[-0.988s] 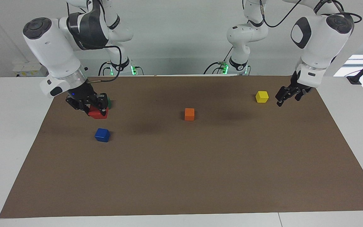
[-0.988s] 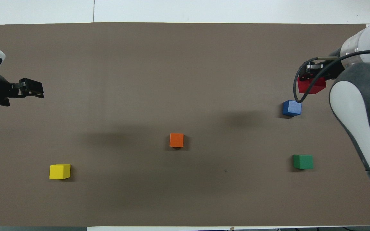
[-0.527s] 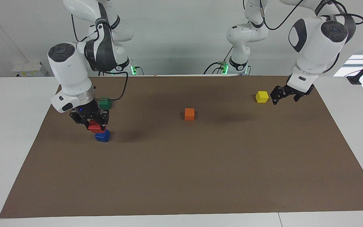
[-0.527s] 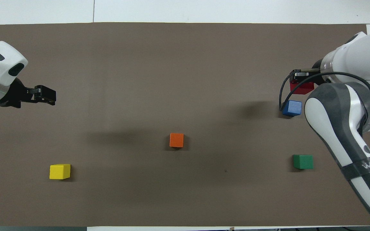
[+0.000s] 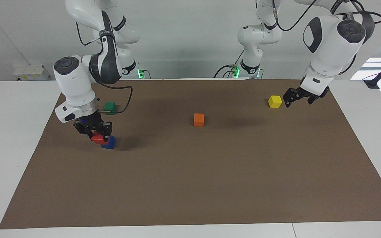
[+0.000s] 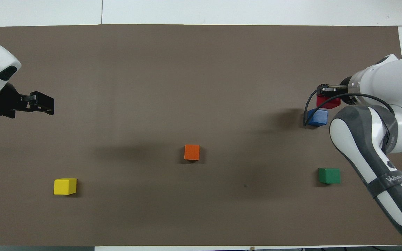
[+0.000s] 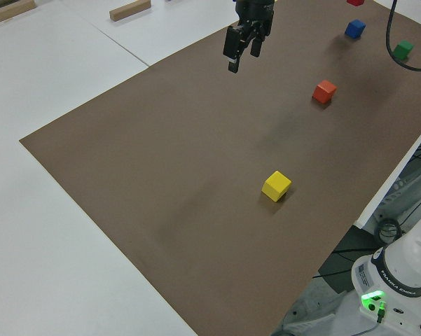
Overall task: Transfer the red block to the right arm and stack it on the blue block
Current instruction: 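Carry the red cube with the right gripper over the blue cube, then lower the red cube onto the blue cube with the right gripper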
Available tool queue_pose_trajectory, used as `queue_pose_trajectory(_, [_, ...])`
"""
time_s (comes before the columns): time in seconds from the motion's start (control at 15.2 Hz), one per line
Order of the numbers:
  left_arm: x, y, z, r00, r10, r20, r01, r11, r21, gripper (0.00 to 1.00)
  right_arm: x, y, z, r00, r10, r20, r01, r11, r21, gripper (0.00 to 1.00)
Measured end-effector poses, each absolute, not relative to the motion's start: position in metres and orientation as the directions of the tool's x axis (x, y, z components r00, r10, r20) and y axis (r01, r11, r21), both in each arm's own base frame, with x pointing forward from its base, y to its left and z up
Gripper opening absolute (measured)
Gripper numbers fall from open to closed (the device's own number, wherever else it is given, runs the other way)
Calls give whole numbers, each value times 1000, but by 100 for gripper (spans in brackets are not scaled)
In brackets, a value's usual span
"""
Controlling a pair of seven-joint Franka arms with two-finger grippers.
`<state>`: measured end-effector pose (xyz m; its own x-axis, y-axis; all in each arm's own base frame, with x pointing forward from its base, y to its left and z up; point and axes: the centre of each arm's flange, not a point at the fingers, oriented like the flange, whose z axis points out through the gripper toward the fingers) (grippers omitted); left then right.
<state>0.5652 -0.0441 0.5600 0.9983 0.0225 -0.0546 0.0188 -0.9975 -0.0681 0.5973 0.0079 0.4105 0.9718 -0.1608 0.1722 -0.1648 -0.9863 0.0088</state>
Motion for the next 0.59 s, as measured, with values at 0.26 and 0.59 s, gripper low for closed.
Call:
queue_pose_trajectory(0.26, [567, -44, 557, 998, 23, -59, 19, -998, -68, 100, 591, 4, 394, 965, -200, 167, -204, -979, 3, 57])
queue_pose_trajectory(0.59, [566, -43, 571, 999, 24, -30, 22, -998, -66, 100, 583, 0, 382, 967, -209, 144, -213, -977, 7, 57])
